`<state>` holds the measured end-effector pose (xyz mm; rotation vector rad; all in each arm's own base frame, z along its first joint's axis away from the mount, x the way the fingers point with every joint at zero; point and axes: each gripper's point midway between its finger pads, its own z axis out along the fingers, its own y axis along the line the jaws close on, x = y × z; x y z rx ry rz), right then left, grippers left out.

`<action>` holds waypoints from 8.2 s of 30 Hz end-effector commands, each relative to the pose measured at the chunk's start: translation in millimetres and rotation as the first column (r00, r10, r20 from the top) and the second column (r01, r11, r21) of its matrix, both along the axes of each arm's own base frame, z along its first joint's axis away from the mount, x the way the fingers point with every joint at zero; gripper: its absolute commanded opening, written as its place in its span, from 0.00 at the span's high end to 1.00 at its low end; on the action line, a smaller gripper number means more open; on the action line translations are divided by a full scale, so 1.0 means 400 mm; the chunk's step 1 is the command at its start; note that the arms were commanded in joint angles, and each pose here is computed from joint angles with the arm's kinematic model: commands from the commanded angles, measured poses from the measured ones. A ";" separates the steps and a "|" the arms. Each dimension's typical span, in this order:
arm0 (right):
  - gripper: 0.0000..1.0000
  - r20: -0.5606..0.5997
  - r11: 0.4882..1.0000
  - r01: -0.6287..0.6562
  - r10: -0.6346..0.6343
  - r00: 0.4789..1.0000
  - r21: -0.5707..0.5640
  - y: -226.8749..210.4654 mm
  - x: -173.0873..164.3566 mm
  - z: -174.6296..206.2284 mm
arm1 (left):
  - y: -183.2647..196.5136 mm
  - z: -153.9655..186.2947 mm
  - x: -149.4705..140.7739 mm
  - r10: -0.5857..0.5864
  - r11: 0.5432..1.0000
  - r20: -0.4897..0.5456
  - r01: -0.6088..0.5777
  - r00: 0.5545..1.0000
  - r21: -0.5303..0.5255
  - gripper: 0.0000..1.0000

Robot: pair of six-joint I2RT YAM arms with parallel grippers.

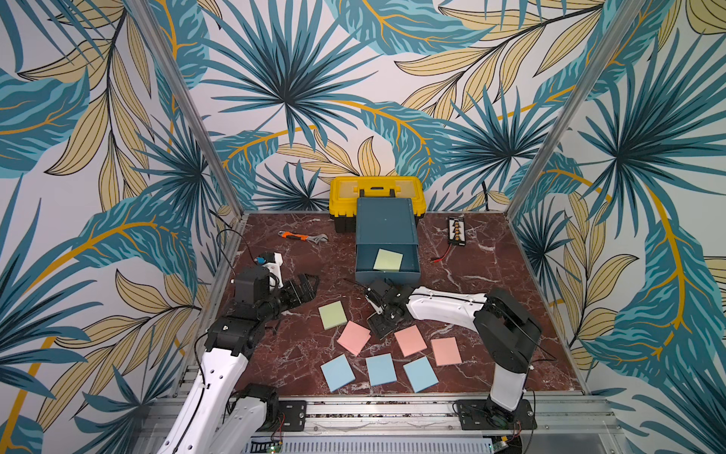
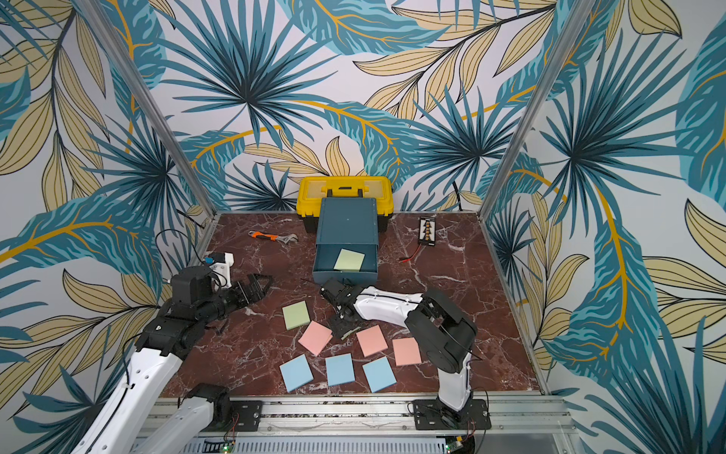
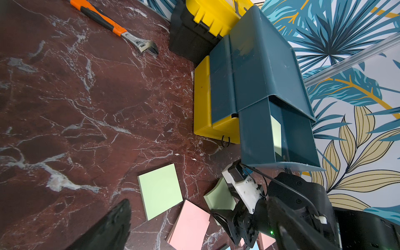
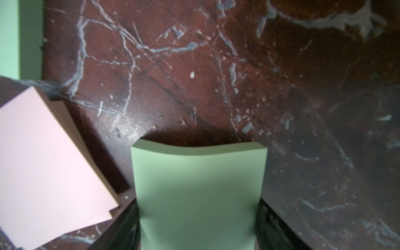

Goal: Please put the sticky notes in the drawer by color
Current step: Pick up the sticky notes from the center of the board, then place the sticky notes in the drawer, then pick up the sticky notes from the center of the board.

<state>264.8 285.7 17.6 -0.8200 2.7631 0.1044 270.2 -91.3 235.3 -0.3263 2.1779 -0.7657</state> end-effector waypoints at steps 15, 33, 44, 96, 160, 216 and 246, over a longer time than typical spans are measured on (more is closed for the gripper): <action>0.28 -0.059 0.999 0.037 -0.037 0.998 -0.007 -0.036 -0.067 0.045 | -0.003 0.026 0.005 -0.004 1.000 0.045 0.004 0.999 -0.001 0.00; 0.29 -0.052 0.996 0.030 -0.026 0.998 0.088 -0.032 -0.110 0.190 | -0.004 0.021 0.008 -0.003 1.000 0.046 0.003 0.999 -0.007 0.00; 0.30 -0.046 0.954 -0.032 0.048 0.998 0.298 0.000 -0.172 0.422 | -0.015 0.035 0.028 -0.013 0.999 0.056 0.015 0.998 -0.030 0.00; 0.30 0.351 0.878 0.355 -0.458 0.817 0.321 -0.075 0.245 0.541 | -0.009 0.022 0.026 -0.019 1.000 0.057 0.018 0.998 0.006 0.00; 0.01 0.520 0.911 0.270 -0.401 0.754 0.311 -0.243 0.097 0.515 | -0.153 -0.505 0.094 0.140 0.956 -0.737 0.102 0.661 0.274 0.00; 0.01 0.494 0.912 0.301 -0.406 0.769 0.280 -0.248 0.094 0.452 | -0.129 -0.549 0.012 0.213 0.924 -0.750 0.121 0.626 0.364 0.21; 0.01 0.570 0.788 0.404 -0.615 0.544 0.465 -0.365 0.078 0.699 | -0.162 0.102 0.115 0.028 0.969 -0.343 0.059 0.939 0.242 0.20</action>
